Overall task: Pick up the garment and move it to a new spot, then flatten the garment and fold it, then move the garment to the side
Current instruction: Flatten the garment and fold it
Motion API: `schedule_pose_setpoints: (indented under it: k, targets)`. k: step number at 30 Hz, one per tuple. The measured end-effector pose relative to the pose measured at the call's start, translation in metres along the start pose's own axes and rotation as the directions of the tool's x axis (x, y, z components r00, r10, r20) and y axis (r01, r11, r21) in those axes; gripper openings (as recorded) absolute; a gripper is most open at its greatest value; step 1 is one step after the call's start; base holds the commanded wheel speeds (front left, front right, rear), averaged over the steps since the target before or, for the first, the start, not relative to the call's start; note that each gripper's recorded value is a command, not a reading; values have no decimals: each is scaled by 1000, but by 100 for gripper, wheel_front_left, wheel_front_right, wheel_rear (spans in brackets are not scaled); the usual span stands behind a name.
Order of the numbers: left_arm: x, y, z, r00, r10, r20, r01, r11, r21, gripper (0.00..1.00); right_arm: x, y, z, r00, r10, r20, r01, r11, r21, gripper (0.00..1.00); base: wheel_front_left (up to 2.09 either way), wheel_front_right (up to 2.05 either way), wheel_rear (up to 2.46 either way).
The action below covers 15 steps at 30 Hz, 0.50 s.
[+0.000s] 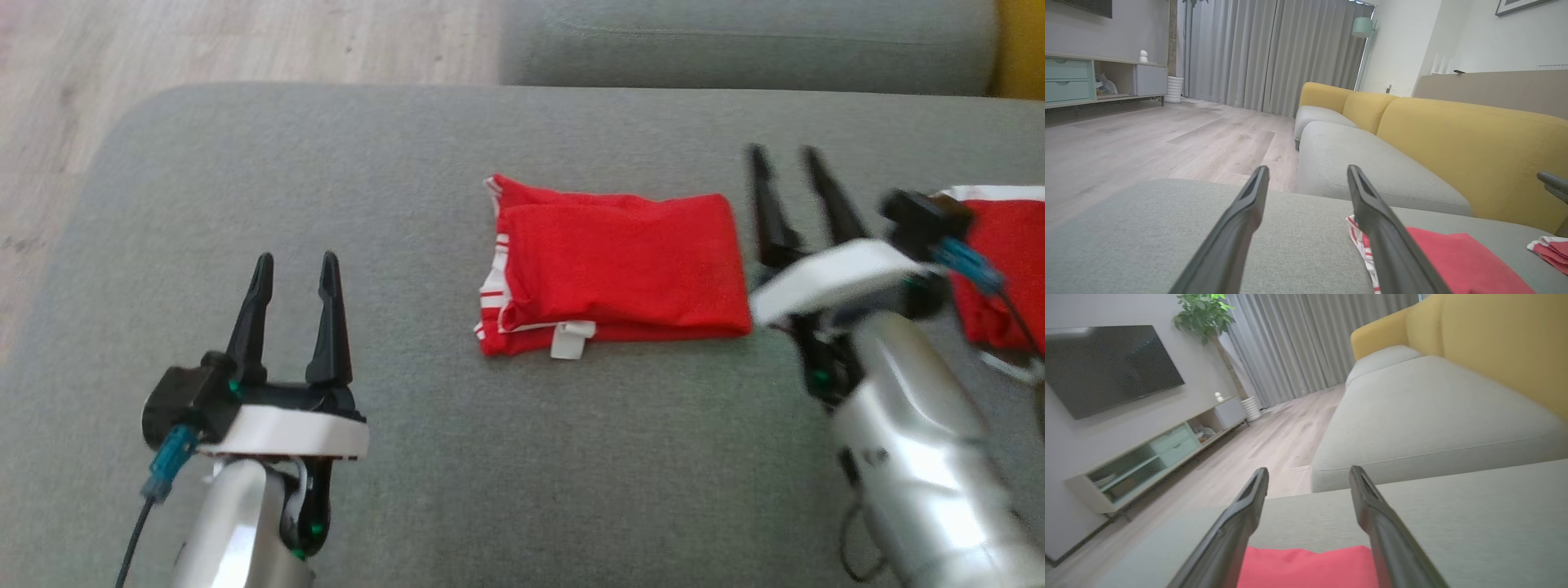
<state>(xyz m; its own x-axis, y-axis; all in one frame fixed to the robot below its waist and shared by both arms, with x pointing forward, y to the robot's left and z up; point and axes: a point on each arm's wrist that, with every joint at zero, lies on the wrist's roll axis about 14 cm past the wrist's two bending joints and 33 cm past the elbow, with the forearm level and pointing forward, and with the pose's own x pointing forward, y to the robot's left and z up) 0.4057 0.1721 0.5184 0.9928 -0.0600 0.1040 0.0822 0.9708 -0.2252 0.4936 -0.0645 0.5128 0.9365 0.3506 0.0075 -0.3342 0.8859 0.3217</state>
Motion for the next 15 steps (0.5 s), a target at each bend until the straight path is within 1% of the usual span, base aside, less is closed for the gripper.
schedule_pose_setpoints:
  k: [3, 7, 13, 15]
  targets:
    - [-1, -4, -4, 1000, -9, -8, 9, 1000, -8, 100, -20, -28, 7, 997, -72, 35, 74, 995, -62, 100, 0, 0, 0]
    - [0, -10, -5, 1000, -24, -11, 24, 1000, -13, 100, -48, -48, 6, 988, -145, 62, 151, 981, -121, 100, 0, 0, 0]
    - [0, -13, -12, 999, -28, -27, 28, 999, -24, 100, -83, -66, 3, 972, -218, 86, 229, 961, -154, 100, 0, 0, 0]
    - [-1, -13, -16, 999, -28, -35, 27, 999, -25, 100, -90, -68, -1, 970, -231, 82, 240, 961, -138, 100, 0, 0, 0]
